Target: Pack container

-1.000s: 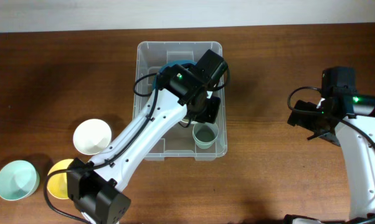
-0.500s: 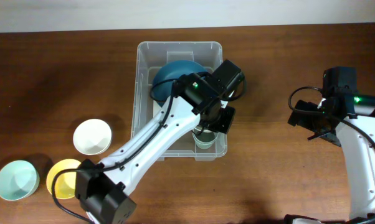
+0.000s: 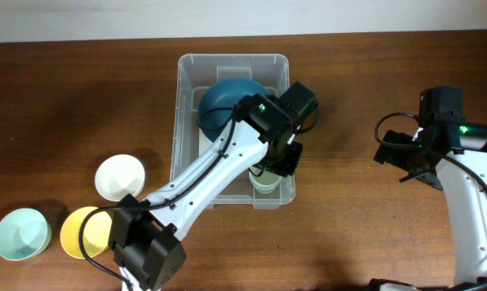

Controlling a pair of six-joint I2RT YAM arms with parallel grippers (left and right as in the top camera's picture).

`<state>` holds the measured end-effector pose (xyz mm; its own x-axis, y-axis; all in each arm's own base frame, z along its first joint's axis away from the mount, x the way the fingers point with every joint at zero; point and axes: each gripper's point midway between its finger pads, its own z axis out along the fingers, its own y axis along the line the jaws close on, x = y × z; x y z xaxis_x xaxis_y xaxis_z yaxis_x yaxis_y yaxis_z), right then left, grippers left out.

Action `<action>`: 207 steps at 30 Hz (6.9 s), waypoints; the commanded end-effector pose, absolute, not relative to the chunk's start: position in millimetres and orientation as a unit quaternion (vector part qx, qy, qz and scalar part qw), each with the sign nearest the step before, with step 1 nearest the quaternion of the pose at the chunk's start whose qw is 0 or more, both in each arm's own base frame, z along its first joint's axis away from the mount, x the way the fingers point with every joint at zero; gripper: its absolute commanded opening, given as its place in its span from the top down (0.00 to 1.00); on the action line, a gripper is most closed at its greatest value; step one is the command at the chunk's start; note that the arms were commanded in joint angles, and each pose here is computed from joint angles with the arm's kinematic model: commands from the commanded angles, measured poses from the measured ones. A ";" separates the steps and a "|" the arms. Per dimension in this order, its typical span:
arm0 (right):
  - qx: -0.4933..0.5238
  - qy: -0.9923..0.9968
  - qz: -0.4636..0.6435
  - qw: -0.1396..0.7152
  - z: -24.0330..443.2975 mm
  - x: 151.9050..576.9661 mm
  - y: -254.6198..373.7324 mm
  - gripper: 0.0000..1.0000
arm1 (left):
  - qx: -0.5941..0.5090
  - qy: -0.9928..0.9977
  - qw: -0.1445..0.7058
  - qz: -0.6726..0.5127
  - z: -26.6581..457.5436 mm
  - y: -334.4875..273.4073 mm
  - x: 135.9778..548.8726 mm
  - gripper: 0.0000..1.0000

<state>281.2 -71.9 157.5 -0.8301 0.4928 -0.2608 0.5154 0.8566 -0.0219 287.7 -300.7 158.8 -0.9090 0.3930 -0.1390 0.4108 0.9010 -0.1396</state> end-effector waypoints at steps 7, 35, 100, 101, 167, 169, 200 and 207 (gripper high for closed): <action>0.271 0.951 -0.043 0.139 166.4 283.0 -73.9 0.01 | 0.041 0.982 0.182 0.042 258.7 -176.4 359.4 0.66; 0.271 0.952 -0.043 0.138 166.4 282.8 -73.9 0.01 | -0.382 0.923 0.020 0.040 106.0 36.8 355.5 0.03; 0.271 0.952 -0.043 0.138 166.3 282.8 -73.7 0.01 | -0.172 0.967 0.190 -0.017 239.7 -83.1 381.8 0.99; 0.271 0.952 -0.043 0.138 166.3 282.8 -73.8 0.01 | -0.162 0.968 0.193 -0.023 241.4 -95.8 379.2 0.99; 0.268 0.953 -0.034 0.137 165.9 283.2 -70.2 0.01 | -0.471 0.875 0.007 0.118 109.7 83.7 237.7 0.13; 0.268 0.953 -0.034 0.137 165.9 283.2 -70.2 0.01 | -0.484 0.867 -0.007 0.117 91.3 89.3 227.4 0.13; 0.268 0.953 -0.034 0.137 166.0 283.4 -70.3 0.01 | -0.433 0.897 0.075 0.053 21.6 95.7 253.0 0.99; 0.268 0.953 -0.034 0.138 166.0 283.6 -70.3 0.01 | -0.390 0.911 0.135 0.022 99.7 80.9 294.8 0.99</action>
<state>281.6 -68.0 157.0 -0.8326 0.4933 -0.2516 0.5102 0.8601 -0.0019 262.2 90.9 47.9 -0.6359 -0.7550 -0.1598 -0.7678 0.6398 0.0325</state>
